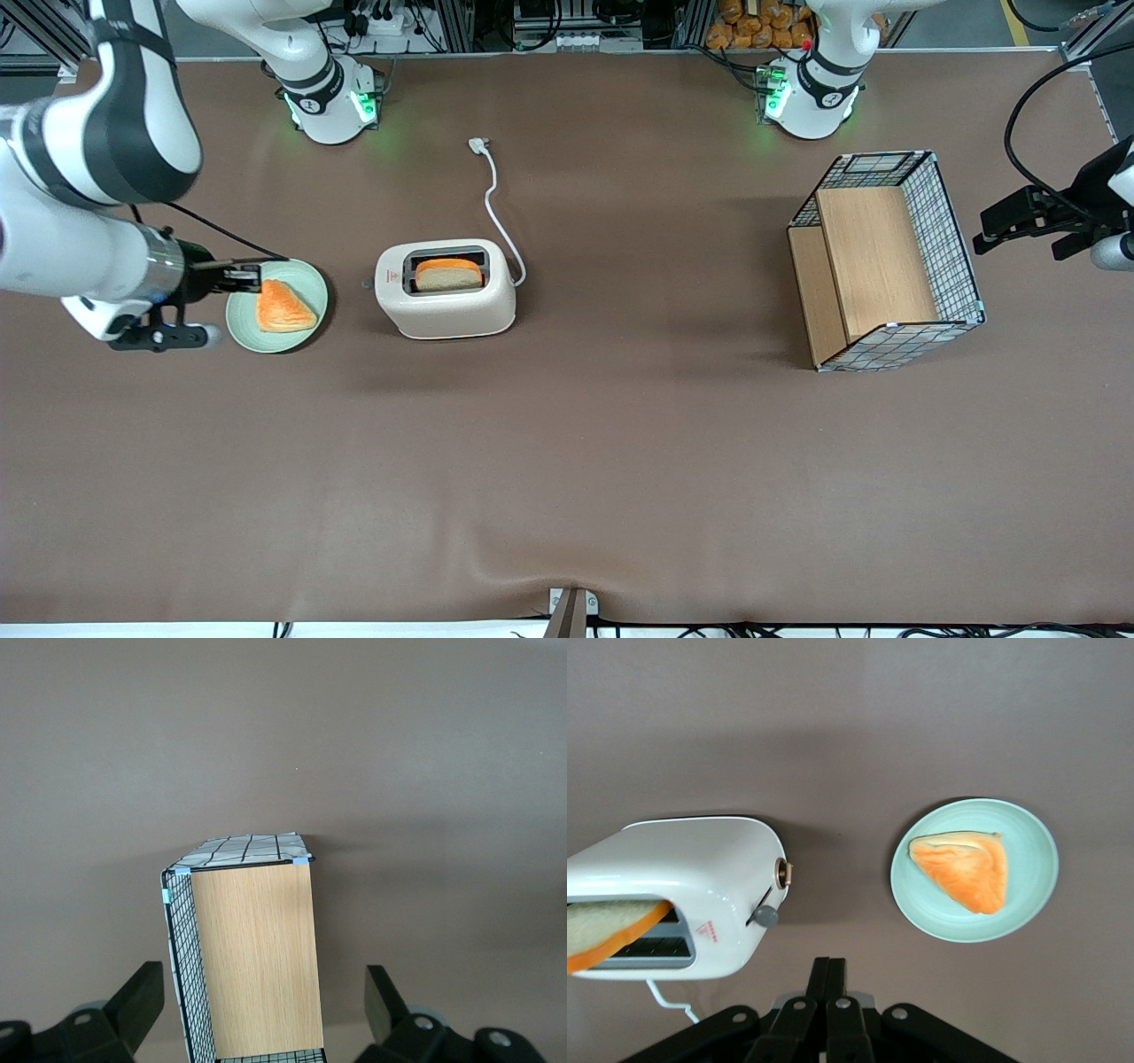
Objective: Press toaster button with right arm
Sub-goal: 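Move the right gripper over the plate toward the toaster's side lever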
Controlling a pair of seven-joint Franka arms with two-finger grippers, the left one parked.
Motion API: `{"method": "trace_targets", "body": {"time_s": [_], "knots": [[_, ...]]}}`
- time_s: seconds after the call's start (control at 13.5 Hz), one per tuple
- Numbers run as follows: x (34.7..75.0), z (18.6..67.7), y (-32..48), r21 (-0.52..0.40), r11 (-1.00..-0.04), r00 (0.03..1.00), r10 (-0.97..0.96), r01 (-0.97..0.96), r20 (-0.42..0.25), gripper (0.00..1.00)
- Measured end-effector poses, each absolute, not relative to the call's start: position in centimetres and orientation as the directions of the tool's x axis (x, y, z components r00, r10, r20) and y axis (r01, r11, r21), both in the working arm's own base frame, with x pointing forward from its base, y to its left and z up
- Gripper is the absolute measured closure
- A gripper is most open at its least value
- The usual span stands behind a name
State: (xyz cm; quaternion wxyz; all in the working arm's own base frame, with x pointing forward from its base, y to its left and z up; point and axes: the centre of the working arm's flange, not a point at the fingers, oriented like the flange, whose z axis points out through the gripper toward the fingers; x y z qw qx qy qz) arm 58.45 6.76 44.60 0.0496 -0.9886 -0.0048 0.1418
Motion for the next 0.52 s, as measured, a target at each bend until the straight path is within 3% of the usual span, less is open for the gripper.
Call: {"method": "trace_targets", "body": {"time_s": [0.52], "knots": [[56.4,37.0,9.8,-0.127,-0.992,0.962,0.037,0.003,-0.27,0.99]]}}
